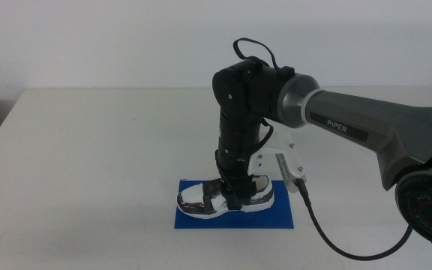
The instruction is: Use one arm to grab the shoe from the table and place it on the mat.
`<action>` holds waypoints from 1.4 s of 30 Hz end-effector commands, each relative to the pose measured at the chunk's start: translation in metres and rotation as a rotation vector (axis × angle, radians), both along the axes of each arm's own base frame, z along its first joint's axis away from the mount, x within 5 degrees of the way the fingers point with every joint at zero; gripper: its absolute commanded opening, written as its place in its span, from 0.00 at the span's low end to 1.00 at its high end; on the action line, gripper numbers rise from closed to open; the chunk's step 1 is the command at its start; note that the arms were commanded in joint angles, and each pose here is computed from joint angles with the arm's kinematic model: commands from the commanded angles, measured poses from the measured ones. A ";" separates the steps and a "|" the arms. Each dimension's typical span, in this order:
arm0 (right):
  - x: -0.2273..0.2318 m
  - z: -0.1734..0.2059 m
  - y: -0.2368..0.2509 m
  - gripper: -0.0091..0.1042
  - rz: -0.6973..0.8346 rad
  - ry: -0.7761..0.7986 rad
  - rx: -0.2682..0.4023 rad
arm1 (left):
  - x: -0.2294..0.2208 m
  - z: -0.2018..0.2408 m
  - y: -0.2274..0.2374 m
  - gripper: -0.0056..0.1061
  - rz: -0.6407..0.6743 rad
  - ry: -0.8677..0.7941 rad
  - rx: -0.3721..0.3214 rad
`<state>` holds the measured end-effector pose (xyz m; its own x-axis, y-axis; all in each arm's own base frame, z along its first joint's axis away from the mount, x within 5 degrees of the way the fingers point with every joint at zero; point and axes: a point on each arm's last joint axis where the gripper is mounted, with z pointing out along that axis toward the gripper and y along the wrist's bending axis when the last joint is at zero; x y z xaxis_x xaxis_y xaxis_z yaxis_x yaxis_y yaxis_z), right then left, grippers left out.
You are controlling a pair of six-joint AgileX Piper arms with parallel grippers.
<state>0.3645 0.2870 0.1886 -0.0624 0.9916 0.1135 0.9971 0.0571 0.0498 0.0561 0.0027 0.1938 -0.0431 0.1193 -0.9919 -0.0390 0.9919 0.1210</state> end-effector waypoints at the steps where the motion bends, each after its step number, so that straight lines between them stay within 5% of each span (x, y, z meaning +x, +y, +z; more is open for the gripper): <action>1: -0.004 0.029 -0.006 0.05 -0.001 -0.005 0.000 | 0.000 0.006 -0.001 0.89 -0.009 -0.084 -0.011; 4: -0.004 0.028 -0.006 0.05 0.000 -0.006 -0.006 | 0.000 0.006 -0.001 0.89 -0.009 -0.084 -0.011; 5: -0.003 0.029 -0.007 0.65 -0.010 0.005 0.012 | 0.000 0.006 -0.001 0.89 -0.009 -0.084 -0.011; 9: -0.005 0.029 -0.005 0.89 -0.016 0.025 0.040 | 0.000 0.006 -0.001 0.89 -0.009 -0.084 -0.011; 19: -0.012 0.064 -0.009 0.89 -0.016 -0.029 0.096 | 0.000 0.006 -0.001 0.89 -0.009 -0.084 -0.011; 31: -0.045 0.165 -0.036 0.89 0.095 -0.255 0.204 | 0.000 0.006 -0.001 0.89 -0.009 -0.084 -0.011; 37: -0.066 0.220 -0.071 0.89 0.221 -0.498 0.097 | 0.000 0.006 -0.001 0.89 -0.009 -0.084 -0.011; 42: -0.079 0.263 -0.117 0.89 0.349 -0.707 -0.095 | 0.000 0.006 -0.001 0.89 -0.009 -0.083 -0.011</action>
<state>0.3022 0.2017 0.4175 -0.4088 0.9123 -0.0251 0.7261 0.3418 0.5967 0.0561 0.0027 0.1938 -0.0431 0.1193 -0.9919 -0.0390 0.9919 0.1210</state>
